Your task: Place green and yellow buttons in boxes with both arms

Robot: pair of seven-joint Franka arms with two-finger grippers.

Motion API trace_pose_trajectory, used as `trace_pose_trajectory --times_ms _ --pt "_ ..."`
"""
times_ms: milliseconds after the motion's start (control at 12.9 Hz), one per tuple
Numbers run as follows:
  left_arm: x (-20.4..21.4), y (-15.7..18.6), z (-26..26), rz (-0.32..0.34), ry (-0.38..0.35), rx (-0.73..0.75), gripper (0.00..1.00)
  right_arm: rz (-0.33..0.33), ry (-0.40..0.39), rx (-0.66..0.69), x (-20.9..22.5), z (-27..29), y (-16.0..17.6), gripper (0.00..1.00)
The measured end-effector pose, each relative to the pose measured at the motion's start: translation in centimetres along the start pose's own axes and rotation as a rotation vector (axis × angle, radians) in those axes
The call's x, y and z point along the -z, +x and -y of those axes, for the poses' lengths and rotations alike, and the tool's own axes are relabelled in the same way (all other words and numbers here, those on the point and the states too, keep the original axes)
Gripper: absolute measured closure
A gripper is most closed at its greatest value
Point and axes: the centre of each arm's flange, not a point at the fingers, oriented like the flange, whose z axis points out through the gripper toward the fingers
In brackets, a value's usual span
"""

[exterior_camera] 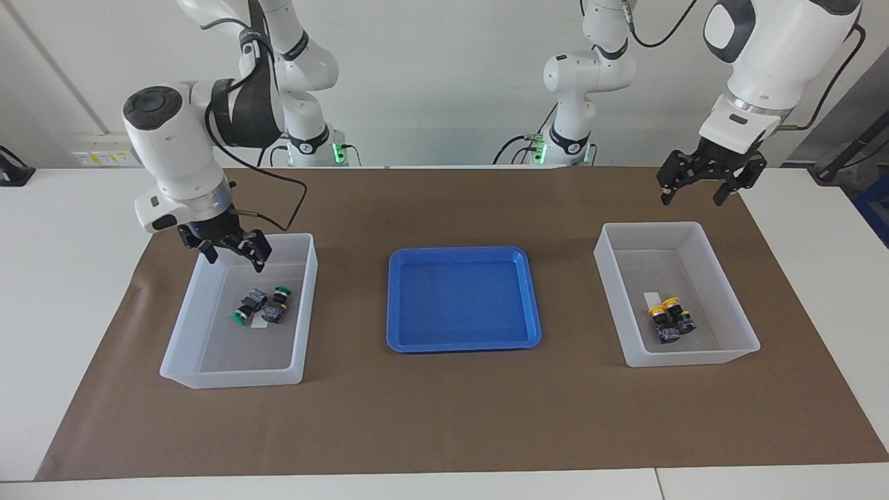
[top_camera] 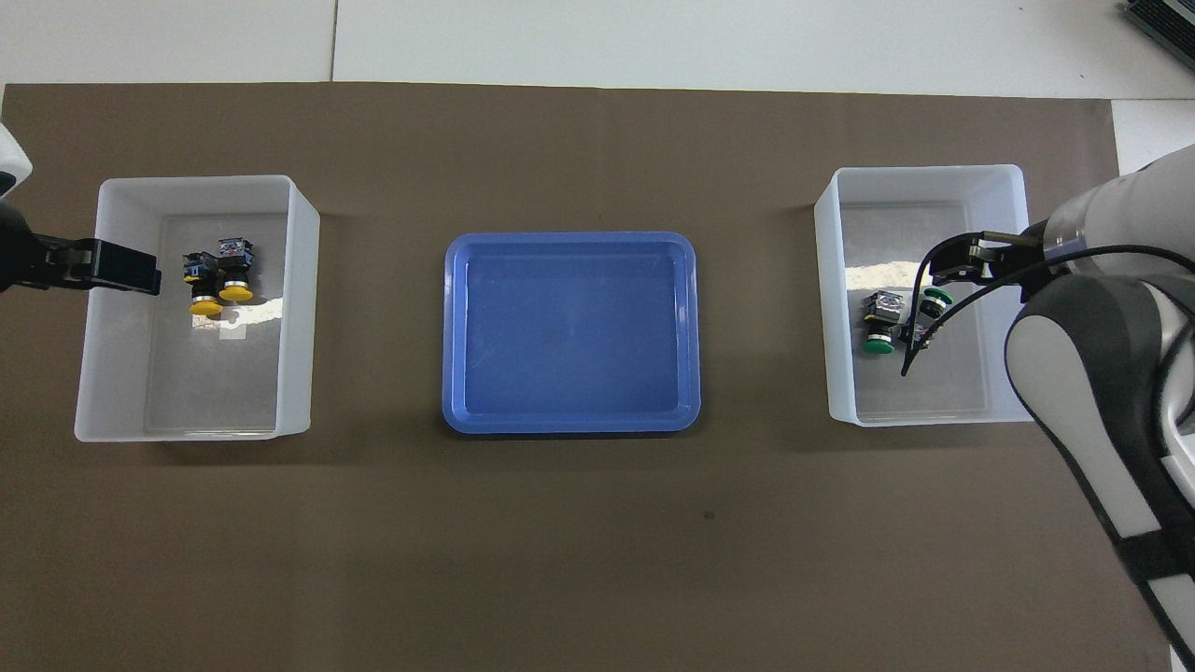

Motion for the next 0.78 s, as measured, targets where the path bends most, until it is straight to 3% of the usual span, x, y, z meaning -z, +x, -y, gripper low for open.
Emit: trace_pose_trajectory --times_ms 466,777 --pt "0.2 -0.2 -0.5 0.015 -0.004 -0.009 0.00 0.041 0.016 -0.002 10.2 -2.6 -3.9 0.00" --pt "0.1 -0.4 0.7 0.028 -0.003 0.013 0.00 0.052 0.017 -0.006 13.4 -3.1 -4.5 0.00"
